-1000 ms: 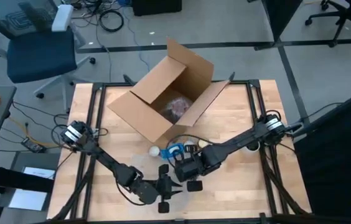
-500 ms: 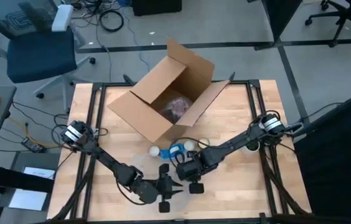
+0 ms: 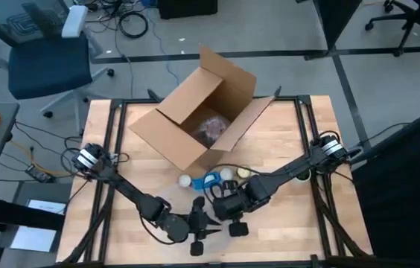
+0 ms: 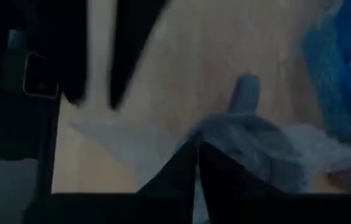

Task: Wrap mug
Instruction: Wrap the purple mug with the bubble wrap

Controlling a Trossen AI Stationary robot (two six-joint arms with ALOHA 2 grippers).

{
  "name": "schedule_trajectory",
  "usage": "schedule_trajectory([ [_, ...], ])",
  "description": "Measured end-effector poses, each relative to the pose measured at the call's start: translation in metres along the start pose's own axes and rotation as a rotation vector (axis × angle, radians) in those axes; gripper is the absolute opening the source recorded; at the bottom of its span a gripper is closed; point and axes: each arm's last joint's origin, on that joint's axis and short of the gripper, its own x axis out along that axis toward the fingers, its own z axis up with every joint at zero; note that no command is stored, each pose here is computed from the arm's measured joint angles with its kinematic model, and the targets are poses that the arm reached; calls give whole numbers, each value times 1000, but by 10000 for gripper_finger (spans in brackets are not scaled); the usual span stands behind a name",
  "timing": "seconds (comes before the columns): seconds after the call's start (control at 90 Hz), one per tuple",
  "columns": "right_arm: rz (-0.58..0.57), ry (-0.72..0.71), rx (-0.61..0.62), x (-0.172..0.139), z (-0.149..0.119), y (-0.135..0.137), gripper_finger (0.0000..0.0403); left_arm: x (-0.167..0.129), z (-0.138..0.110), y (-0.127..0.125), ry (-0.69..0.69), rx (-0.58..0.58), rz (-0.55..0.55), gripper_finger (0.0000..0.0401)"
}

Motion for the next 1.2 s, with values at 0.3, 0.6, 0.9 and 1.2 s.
schedule_trajectory([
  [0.3,17,44,58,42,-24,-18,0,-52,20,-16,225,62,0,69],
  [0.6,65,46,116,53,-26,-31,0,-43,-11,-6,272,65,177,69],
  [0.9,64,75,62,-1,2,-16,0,-11,-37,17,342,3,251,69],
  [1.2,33,149,103,0,-6,-20,0,25,-53,31,273,-33,261,69],
])
